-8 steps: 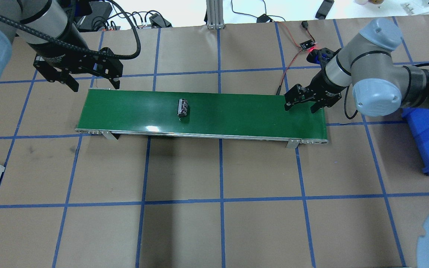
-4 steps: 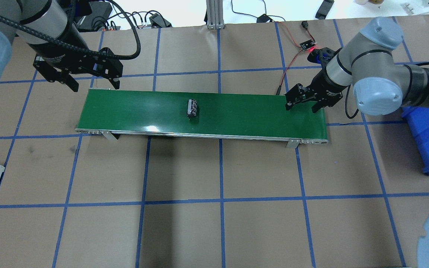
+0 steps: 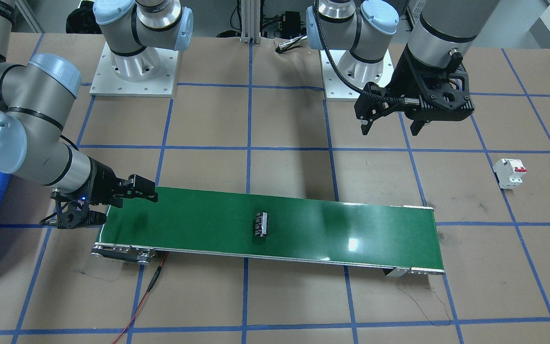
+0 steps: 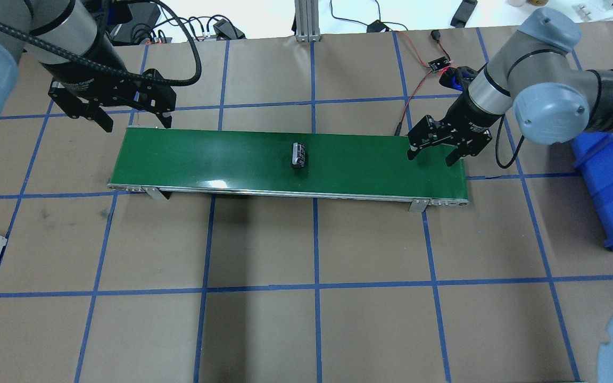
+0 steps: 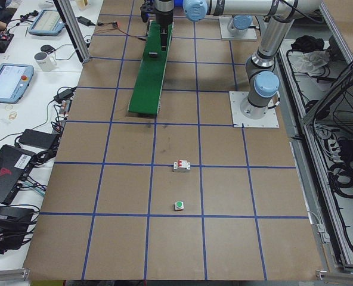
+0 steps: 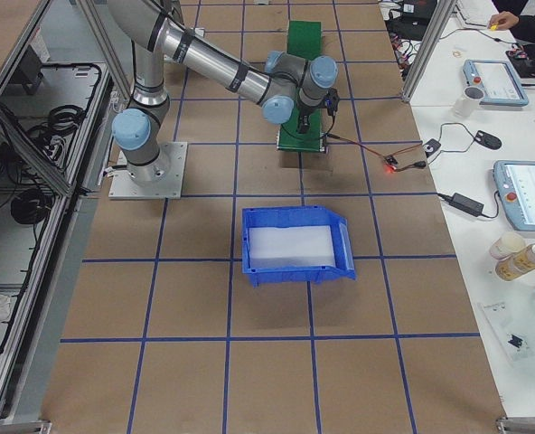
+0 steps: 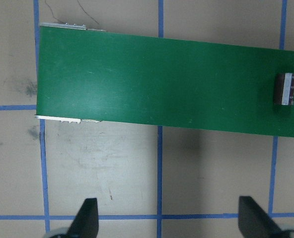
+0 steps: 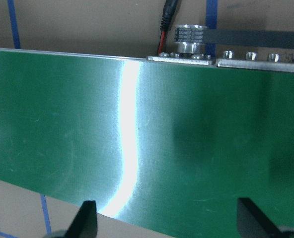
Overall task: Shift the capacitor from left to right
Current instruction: 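Lower the right gripper over the belt's far end while the capacitor rides toward it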
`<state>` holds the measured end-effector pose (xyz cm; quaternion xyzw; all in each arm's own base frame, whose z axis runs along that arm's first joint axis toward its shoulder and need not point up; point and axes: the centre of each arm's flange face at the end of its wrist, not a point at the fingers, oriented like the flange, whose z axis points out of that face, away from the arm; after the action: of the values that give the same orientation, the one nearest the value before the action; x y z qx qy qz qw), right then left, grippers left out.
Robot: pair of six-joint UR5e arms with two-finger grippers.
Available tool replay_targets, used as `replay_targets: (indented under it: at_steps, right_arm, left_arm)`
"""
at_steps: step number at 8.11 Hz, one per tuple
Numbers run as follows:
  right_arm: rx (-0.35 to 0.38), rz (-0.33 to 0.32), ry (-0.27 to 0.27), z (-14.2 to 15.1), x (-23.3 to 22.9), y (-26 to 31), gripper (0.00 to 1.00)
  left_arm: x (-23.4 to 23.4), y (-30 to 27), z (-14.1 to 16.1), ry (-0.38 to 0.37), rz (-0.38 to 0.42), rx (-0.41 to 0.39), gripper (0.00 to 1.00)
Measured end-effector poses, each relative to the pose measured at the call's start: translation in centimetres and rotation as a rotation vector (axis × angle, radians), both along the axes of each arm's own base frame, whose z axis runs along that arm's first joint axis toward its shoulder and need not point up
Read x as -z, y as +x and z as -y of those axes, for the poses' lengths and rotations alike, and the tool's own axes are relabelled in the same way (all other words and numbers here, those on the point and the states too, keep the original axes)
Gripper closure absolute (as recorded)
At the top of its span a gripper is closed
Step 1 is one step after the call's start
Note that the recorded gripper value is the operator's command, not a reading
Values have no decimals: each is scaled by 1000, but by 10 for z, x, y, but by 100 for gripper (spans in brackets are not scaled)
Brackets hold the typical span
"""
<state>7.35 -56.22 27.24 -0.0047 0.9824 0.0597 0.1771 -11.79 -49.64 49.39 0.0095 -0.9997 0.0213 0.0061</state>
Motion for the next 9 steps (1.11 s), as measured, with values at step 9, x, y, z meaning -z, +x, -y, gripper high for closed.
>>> replay_targets:
  at_steps: [9]
  right_arm:
    - [-18, 33, -35, 7, 14, 2, 0]
  left_arm:
    - [3, 0, 0, 6, -1, 2, 0]
